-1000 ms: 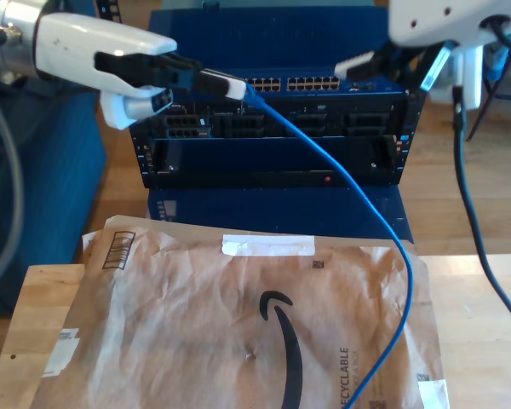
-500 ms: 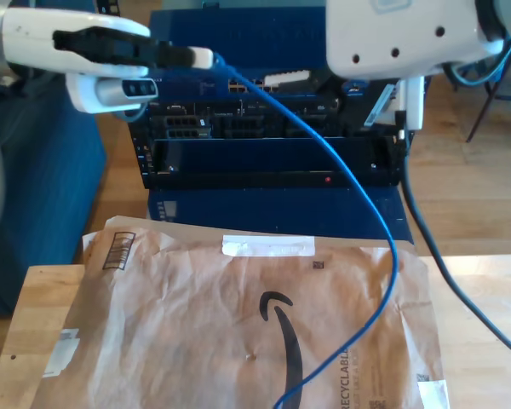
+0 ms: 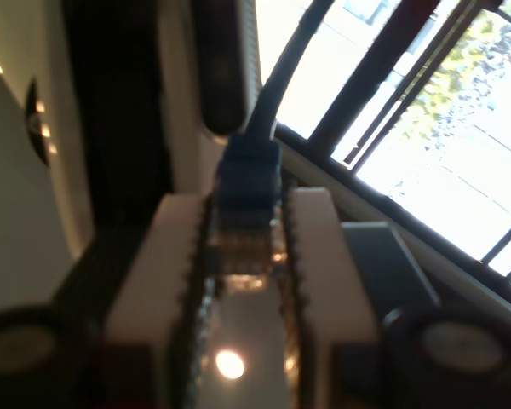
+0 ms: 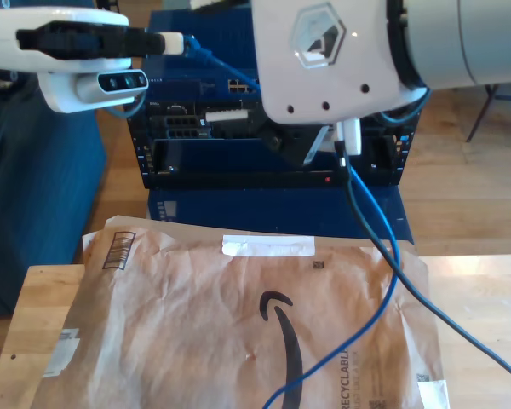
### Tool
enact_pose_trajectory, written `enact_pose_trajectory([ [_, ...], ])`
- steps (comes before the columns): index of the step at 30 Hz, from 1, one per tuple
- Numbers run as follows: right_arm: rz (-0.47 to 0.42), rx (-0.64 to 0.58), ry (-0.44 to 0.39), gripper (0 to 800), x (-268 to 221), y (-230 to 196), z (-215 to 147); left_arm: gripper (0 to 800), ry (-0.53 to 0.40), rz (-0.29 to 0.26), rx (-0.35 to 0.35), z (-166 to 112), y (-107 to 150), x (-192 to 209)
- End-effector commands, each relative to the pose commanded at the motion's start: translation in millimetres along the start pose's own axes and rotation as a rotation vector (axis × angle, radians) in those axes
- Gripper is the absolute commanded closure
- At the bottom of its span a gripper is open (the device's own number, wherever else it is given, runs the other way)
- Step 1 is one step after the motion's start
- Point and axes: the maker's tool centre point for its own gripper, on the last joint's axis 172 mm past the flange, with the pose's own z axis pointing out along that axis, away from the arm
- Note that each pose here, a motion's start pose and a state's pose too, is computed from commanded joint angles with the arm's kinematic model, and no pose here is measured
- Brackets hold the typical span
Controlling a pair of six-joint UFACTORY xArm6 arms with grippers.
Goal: Grab the cable and plug it in
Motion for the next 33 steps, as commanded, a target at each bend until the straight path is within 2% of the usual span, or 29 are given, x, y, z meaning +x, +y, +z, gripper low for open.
enact_pose_trajectory([
  [2,0.0,0.002,0.0,90,0,0,0,794,-0.002,-0.002,0.004,0,0,1],
  [3,0.002,0.007,0.002,174,1,-2,0,794,-0.002,-0.001,0.007,0,-1,1],
  [6,0.007,0.024,0.008,311,3,-5,-1,793,0.002,-0.001,0.024,1,-4,2],
  [13,0.011,0.017,0.01,338,6,0,1,791,-0.028,0.025,0.053,2,-12,-7],
  [23,0.005,0.056,0.012,351,4,-10,-4,786,-0.054,0.002,0.061,0,-10,-4],
  [27,0.0,0.048,0.005,351,1,-7,-2,787,-0.057,-0.035,0.065,-1,-8,-2],
  [33,-0.003,0.042,0.002,363,-1,-5,0,787,-0.068,-0.056,0.073,-3,-5,0],
])
